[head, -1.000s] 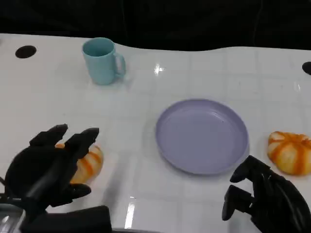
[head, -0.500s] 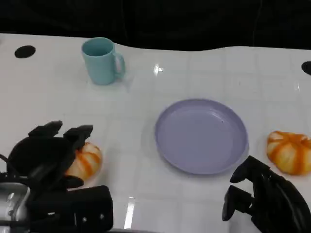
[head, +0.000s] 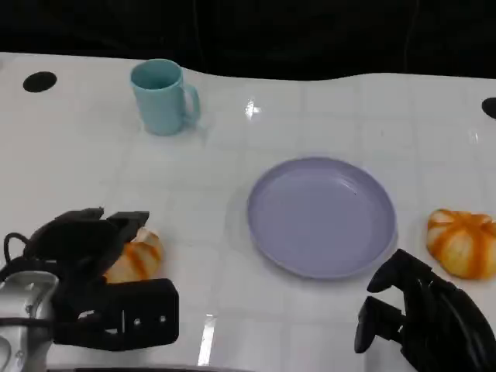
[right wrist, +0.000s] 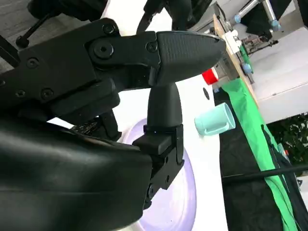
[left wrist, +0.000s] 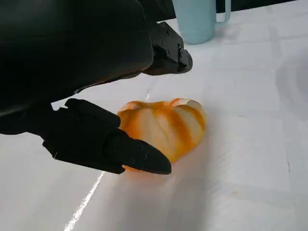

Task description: Grasp the bread from the table and place it into the plate.

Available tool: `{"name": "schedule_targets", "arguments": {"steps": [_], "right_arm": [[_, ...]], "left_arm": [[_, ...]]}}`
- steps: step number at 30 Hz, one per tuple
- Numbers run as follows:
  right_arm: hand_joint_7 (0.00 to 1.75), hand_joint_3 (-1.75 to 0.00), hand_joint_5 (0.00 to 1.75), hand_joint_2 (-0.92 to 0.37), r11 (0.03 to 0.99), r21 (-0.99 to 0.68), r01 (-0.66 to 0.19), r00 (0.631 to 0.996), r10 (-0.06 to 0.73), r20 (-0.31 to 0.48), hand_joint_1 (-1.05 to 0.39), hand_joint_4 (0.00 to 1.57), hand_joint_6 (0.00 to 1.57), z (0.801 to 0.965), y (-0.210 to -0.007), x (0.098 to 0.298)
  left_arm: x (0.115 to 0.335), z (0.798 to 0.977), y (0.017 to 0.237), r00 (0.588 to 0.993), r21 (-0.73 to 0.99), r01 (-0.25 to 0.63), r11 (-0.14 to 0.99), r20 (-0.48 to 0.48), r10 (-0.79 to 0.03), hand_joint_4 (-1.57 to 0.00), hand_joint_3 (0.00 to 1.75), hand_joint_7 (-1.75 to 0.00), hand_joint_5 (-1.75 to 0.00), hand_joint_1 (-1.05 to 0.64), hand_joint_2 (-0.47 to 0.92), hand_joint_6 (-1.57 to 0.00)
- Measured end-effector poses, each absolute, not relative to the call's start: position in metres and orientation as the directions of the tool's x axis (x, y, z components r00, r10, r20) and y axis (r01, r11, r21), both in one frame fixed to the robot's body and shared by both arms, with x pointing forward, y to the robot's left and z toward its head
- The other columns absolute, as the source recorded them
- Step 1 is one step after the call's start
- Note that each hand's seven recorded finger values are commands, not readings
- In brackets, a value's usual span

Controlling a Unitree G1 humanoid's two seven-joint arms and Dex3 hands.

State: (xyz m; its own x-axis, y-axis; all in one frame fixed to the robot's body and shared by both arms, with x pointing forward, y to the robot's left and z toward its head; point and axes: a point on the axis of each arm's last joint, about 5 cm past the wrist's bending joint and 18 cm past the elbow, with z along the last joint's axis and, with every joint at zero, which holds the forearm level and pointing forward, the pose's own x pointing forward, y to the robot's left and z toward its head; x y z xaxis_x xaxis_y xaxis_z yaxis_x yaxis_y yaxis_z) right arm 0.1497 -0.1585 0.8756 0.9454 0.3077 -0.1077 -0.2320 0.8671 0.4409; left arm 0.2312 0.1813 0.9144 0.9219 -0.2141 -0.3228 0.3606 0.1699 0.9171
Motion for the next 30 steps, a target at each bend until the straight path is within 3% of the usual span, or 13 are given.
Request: {"name": "schedule_targets", "arguments": {"steps": [16,24,27,29,30], "right_arm": [[1.74,-0.44,1.75,-0.92,0.867,0.441,-0.231,0.946,0.307,-0.106,-0.55,0.74,0.44,0.876,-0.158,0.149],[1.74,-0.44,1.75,-0.92,0.867,0.442,-0.229,0.946,0.305,-0.108,-0.55,0.74,0.45,0.875,-0.159,0.148],[1.73,-0.45,1.75,-0.92,0.867,0.442,-0.229,0.946,0.304,-0.107,-0.55,0.74,0.45,0.876,-0.159,0.148],[1.73,-0.45,1.75,-0.92,0.867,0.442,-0.229,0.947,0.304,-0.107,-0.55,0.74,0.45,0.876,-0.159,0.148],[1.73,-0.45,1.75,-0.92,0.867,0.443,-0.228,0.947,0.304,-0.107,-0.55,0.74,0.45,0.875,-0.159,0.148]], "left_arm": [[0.259,0.893,0.177,0.889,0.889,0.445,0.108,-0.425,-0.167,-0.07,0.0,-0.01,-0.01,-0.44,0.88,-0.15],[0.272,0.883,0.178,0.872,0.87,0.479,0.118,-0.454,-0.184,-0.11,0.03,-0.03,-0.03,-0.38,0.91,-0.2],[0.273,0.881,0.18,0.876,0.871,0.469,0.143,-0.438,-0.205,-0.35,0.32,-0.11,-0.15,-0.28,0.92,-0.46],[0.272,0.877,0.184,0.886,0.872,0.449,0.194,-0.407,-0.221,-0.67,0.4,-0.15,-0.31,-0.25,0.92,-0.72],[0.271,0.875,0.186,0.896,0.874,0.43,0.228,-0.381,-0.228,-0.77,0.44,-0.15,-0.61,-0.27,0.92,-0.89]]}}
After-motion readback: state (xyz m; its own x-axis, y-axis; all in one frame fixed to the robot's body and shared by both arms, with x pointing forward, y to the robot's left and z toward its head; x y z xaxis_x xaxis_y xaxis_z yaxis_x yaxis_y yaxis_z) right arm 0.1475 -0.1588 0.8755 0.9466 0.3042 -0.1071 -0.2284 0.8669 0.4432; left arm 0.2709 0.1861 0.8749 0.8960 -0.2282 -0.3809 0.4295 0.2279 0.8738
